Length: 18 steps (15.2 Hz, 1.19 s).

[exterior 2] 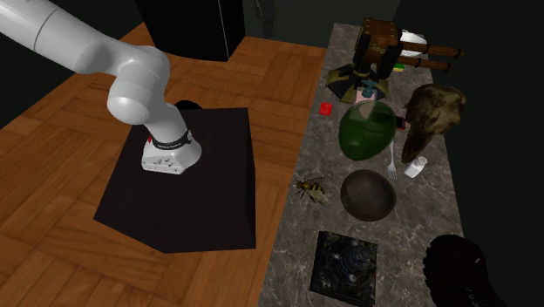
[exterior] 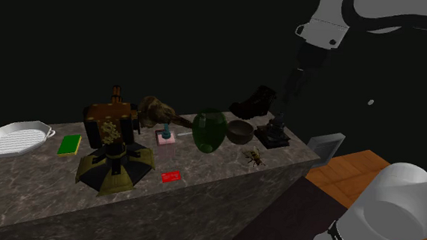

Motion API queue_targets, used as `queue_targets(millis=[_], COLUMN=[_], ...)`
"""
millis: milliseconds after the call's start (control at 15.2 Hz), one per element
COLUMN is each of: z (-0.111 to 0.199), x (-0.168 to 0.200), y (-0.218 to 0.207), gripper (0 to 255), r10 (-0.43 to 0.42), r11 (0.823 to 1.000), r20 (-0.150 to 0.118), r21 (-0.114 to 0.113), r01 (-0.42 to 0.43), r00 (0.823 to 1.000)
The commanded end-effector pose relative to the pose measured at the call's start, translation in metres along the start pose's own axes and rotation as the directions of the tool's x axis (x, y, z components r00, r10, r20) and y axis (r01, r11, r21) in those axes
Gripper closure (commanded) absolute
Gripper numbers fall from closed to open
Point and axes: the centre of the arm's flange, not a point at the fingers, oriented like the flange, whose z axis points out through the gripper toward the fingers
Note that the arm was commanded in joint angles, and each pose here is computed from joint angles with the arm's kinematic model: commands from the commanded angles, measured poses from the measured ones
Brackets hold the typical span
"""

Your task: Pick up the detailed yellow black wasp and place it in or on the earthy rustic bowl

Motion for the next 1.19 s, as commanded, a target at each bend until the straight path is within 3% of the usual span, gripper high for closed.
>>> queue_targets(millis=[0,1122], z=[0.0,0.188], x=[0.0,0.038], y=[0.0,0.134], gripper=[0,0], r10=[0.0,0.165], r11=[1.0,0.981], r20=[0.0,0.021], r21=[0.0,0.099], r01=[0.0,-0.166], r00=[1.0,0.986])
